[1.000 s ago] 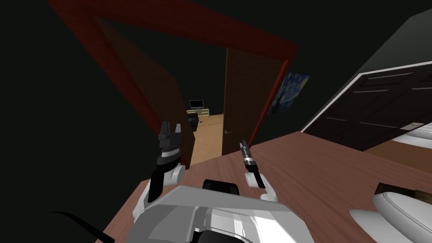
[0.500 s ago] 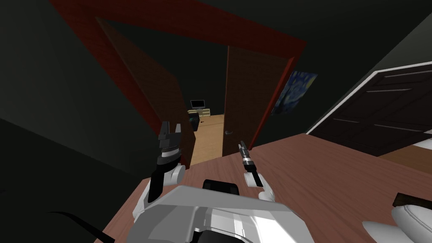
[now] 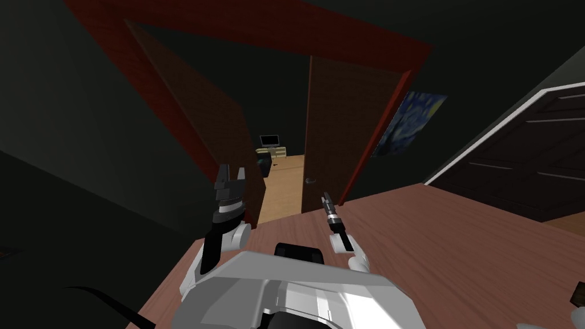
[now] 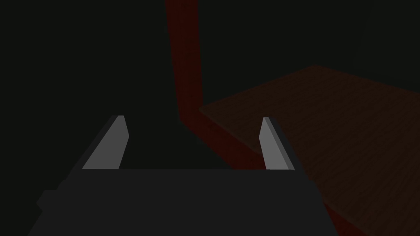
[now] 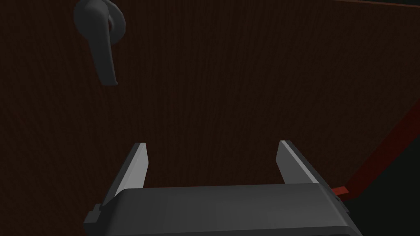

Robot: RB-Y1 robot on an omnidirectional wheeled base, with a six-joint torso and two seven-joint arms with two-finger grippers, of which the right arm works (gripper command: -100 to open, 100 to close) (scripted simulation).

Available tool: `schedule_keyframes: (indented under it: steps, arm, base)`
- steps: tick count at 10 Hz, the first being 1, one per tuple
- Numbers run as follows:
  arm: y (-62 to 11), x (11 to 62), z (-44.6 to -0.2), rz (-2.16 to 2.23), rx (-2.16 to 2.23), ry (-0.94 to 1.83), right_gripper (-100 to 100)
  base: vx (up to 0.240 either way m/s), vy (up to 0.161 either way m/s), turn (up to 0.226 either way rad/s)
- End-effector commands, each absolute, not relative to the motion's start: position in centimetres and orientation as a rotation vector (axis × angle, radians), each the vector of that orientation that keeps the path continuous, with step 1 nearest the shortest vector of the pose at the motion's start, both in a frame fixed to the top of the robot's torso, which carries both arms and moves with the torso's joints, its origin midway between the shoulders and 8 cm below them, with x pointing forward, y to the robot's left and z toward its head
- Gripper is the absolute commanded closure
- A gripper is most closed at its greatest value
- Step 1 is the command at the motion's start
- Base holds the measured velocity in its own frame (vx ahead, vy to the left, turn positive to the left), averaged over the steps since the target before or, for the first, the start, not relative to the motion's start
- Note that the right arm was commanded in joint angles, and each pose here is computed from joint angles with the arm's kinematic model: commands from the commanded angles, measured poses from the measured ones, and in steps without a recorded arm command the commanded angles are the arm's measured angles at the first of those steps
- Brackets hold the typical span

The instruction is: Push the door open

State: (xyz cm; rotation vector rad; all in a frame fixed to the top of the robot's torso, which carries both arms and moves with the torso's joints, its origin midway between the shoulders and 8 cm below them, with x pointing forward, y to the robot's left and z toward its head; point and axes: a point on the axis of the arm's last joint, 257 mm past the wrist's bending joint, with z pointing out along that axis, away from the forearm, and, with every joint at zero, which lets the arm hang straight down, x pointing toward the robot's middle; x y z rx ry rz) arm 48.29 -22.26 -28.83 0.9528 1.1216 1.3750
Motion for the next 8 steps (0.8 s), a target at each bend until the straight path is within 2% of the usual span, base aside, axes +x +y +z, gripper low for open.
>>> schedule_keyframes:
  steps: [1, 8]
  arm:
    - [-22.0, 48.6, -29.8, 1.376, 0.967, 1.141, -100]
    - [-21.3, 49.1, -33.0, 1.372, 1.015, 1.206, -100]
  base:
    - [0.042, -0.028, 0.066]
    - [0.046, -0.036, 0.056]
